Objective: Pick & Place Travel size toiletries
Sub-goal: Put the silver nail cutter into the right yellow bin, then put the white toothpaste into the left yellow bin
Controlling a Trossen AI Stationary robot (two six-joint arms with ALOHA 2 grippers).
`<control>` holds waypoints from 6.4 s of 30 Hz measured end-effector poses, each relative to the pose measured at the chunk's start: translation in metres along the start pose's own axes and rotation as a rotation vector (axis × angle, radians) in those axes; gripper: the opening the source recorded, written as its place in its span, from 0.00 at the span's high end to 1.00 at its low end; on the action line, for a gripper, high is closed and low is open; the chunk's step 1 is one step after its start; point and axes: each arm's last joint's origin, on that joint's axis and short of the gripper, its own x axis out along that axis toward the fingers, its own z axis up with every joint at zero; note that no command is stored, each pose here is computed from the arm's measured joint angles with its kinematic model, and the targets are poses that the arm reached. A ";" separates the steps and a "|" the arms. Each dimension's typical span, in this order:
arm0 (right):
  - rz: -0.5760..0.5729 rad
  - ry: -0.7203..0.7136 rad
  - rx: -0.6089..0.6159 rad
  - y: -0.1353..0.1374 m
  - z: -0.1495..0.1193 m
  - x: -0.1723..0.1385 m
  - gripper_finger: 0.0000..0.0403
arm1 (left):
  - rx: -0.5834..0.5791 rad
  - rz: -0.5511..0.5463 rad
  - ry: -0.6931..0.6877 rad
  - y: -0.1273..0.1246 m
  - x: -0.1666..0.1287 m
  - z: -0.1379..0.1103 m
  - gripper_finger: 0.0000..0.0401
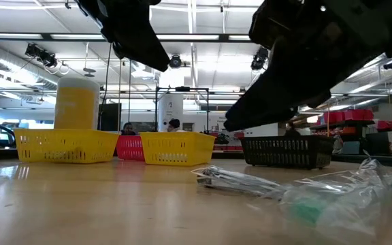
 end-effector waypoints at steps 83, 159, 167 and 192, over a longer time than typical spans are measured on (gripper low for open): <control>-0.392 0.120 0.013 -0.177 0.081 0.056 0.81 | -0.077 0.003 -0.090 -0.026 -0.016 -0.005 0.62; -0.332 1.042 0.856 0.022 0.017 -0.088 0.62 | -0.009 0.050 -0.108 -0.024 -0.015 -0.004 0.62; -0.421 1.031 1.010 0.046 0.005 -0.098 0.63 | 0.086 0.155 -0.142 -0.015 -0.011 0.002 0.62; -0.515 1.037 1.087 0.064 -0.015 -0.073 0.64 | -0.106 0.351 -0.327 0.073 0.021 0.051 0.62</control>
